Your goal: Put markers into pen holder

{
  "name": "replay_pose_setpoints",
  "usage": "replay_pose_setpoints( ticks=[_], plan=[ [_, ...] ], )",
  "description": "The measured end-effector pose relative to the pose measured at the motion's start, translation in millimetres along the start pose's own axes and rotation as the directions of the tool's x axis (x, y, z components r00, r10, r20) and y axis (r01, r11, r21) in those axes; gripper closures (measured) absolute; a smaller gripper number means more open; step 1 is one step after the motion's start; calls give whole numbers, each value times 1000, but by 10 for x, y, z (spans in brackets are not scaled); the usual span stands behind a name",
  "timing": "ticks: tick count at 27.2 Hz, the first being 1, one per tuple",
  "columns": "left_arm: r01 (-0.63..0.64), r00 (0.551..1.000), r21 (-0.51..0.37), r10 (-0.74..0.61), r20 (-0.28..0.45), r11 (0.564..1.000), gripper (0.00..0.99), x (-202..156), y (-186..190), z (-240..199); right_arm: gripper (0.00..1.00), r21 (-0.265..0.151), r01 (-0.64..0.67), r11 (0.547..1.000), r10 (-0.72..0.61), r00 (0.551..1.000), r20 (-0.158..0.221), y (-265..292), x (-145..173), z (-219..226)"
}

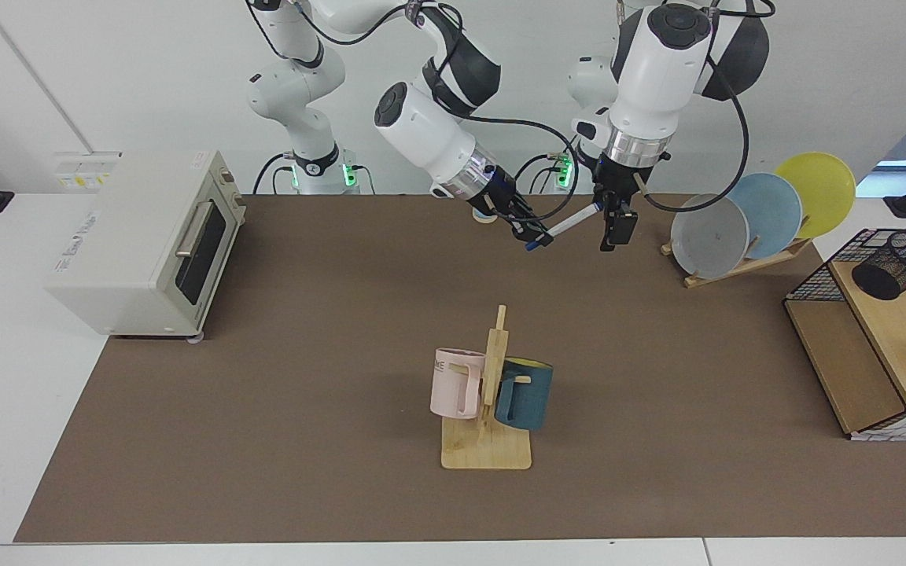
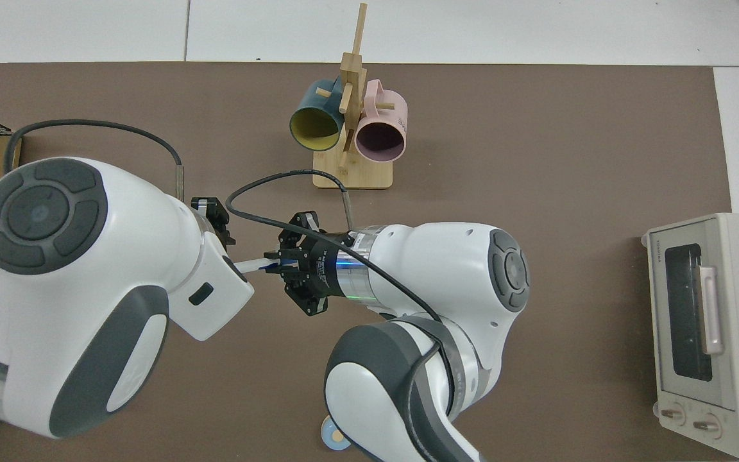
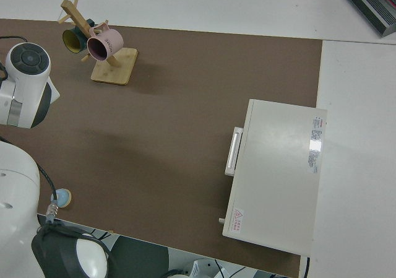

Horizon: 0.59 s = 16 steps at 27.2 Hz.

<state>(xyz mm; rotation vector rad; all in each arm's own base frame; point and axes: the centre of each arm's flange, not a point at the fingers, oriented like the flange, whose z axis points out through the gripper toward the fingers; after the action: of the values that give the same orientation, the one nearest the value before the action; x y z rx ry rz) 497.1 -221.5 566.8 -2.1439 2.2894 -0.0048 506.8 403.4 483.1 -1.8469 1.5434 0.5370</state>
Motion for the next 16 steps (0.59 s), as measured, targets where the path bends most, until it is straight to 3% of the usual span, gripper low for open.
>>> replay_pose_setpoints(
  ticks=[3, 4, 7, 16],
  plan=[
    [2, 1000, -1, -2, 1, 1000, 559, -3, 11, -3, 837, 0, 0, 1000, 0, 1000, 0, -1, 1, 0],
    [3, 1000, -4, -3, 2, 1000, 665, -6, 17, -2, 837, 4, -2, 1000, 2, 1000, -1, -7, 4, -3],
    [21, 1000, 0, -21, 3, 1000, 793, -21, 14, -7, 837, 5, -23, 1000, 23, 1000, 4, -8, 2, 7],
    [29, 1000, 0, -29, 3, 1000, 797, -36, 12, -9, 833, 5, -34, 999, 34, 999, 6, -9, -6, 15]
  ],
)
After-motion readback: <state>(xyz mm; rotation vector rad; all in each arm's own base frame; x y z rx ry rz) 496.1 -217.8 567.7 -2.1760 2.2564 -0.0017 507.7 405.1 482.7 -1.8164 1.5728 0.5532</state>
